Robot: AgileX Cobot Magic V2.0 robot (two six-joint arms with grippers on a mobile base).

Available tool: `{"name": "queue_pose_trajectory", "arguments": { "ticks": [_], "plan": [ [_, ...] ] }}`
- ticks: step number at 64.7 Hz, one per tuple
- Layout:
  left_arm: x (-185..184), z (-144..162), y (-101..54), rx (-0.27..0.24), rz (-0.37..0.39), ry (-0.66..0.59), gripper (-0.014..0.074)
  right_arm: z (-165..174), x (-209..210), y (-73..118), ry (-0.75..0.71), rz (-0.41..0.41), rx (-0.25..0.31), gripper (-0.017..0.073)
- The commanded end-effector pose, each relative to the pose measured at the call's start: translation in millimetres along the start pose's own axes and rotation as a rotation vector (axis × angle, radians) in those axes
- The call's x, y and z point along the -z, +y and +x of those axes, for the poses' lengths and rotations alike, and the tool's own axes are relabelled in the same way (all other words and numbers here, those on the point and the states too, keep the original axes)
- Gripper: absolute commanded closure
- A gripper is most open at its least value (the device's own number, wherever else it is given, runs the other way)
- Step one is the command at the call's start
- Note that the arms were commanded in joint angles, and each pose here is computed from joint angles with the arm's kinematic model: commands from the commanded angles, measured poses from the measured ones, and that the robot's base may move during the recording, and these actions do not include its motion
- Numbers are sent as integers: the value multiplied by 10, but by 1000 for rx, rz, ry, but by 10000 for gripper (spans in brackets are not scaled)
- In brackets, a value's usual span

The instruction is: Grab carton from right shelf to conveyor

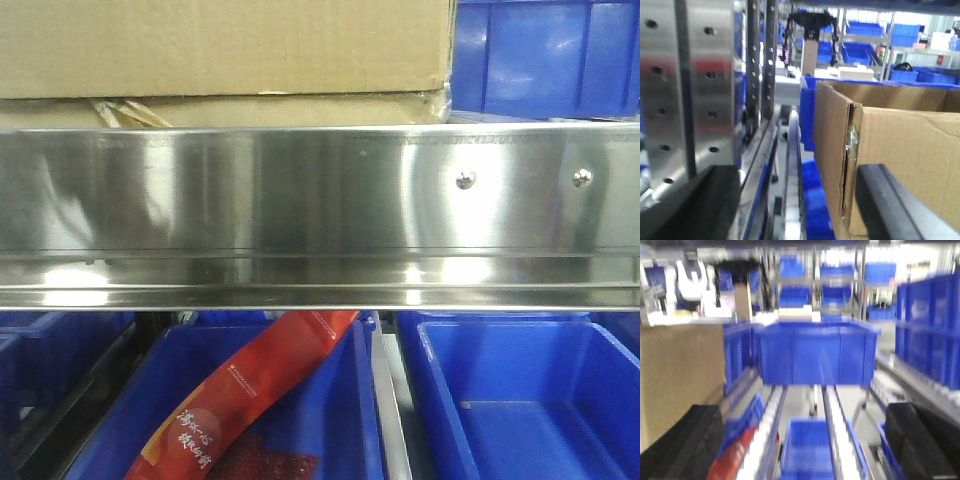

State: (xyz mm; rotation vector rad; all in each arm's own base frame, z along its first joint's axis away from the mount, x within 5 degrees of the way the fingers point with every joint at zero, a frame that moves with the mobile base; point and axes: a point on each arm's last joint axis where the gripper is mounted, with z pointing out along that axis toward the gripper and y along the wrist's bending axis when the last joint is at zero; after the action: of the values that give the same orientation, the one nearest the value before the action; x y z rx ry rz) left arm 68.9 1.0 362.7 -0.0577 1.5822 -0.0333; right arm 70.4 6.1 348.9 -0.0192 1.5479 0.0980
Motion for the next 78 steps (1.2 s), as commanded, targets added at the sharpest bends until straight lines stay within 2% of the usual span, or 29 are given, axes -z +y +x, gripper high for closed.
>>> {"name": "queue_pose_trajectory", "arguments": {
  "ticks": [1, 6, 11, 24, 38, 44, 50, 59, 65, 78],
  "plan": [
    [-95, -68, -17, 12, 17, 2, 169, -68, -118, -14, -41, 11, 1, -6],
    [-150, -151, -48, 11, 45, 29, 169, -199, -163, -3, -57, 4, 1, -1],
    [-197, -296, -85, 9, 71, 70, 171, -354, -210, 40, -7, -35, 0, -1],
    [-488, -669, -165, -2, 94, 245, 171, -758, -511, 268, 186, -212, -29, -1],
    [-999, -946, -248, 3, 95, 447, 171, -1187, -970, 574, 418, -355, -11, -1],
    [-1209, -1054, -282, 5, 98, 507, 171, -1358, -1186, 670, 500, -367, -27, 0],
    [-1402, -1144, -304, -2, 93, 554, 171, -1479, -1371, 715, 575, -335, -40, 0],
    [-1711, -1237, -338, -9, 89, 610, 171, -1588, -1648, 849, 647, -267, 26, 0],
    [-1902, -1270, -359, -11, 88, 636, 171, -1581, -1857, 1058, 656, -296, 53, 0],
    [-2314, -1240, -398, -14, 85, 686, 171, -1410, -2340, 1373, 690, -329, 64, 0]
  ]
}}
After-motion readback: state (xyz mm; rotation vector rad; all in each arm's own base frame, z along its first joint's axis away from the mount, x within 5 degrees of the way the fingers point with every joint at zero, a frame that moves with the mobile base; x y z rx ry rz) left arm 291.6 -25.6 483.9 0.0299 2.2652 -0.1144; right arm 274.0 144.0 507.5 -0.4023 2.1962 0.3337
